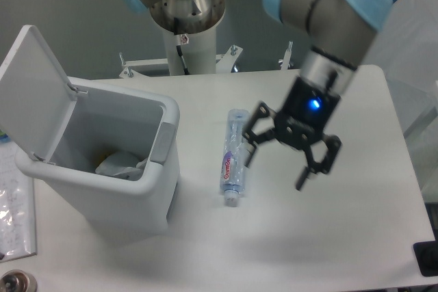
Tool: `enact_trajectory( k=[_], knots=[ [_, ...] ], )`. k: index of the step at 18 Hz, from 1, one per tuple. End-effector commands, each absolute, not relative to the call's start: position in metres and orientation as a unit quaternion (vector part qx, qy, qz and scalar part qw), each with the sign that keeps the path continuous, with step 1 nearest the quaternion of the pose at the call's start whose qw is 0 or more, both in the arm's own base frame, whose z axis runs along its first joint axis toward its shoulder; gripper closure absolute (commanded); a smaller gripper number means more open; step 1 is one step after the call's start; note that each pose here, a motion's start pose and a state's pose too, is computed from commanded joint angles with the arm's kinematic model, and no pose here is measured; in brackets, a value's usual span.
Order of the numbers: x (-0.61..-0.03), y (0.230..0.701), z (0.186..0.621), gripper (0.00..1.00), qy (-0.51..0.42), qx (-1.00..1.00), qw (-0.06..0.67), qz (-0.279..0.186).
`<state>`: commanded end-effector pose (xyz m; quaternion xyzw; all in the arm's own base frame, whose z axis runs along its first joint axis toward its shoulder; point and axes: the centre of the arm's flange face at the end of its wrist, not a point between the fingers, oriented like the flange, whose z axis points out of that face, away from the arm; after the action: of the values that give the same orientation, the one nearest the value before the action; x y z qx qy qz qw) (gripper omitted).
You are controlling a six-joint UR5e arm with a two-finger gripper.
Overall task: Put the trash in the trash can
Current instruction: 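Move the open gripper over the clear water bottle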
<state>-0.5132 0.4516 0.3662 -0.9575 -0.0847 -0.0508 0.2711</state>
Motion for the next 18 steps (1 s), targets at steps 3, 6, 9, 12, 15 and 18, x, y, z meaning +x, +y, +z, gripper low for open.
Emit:
enact_trajectory(
  k=[3, 6, 9, 12, 15, 18],
  knots=[
    [-0.505, 0.467, 0.339, 0.00, -0.075, -0.970, 0.227, -0.049],
    [-0.509, 0.467, 0.320, 0.00, -0.076, -0.976, 0.197, -0.045],
    [-0.491, 0.485, 0.302, 0.00, -0.059, -0.986, 0.154, -0.035],
    [-0.481, 0.482, 0.285, 0.00, -0.058, -0.989, 0.130, -0.039],
    [-0.461, 0.494, 0.275, 0.00, -0.046, -0.993, 0.107, -0.037],
    [-0.447, 0.502, 0.258, 0.00, -0.038, -0.994, 0.088, -0.045]
  ],
)
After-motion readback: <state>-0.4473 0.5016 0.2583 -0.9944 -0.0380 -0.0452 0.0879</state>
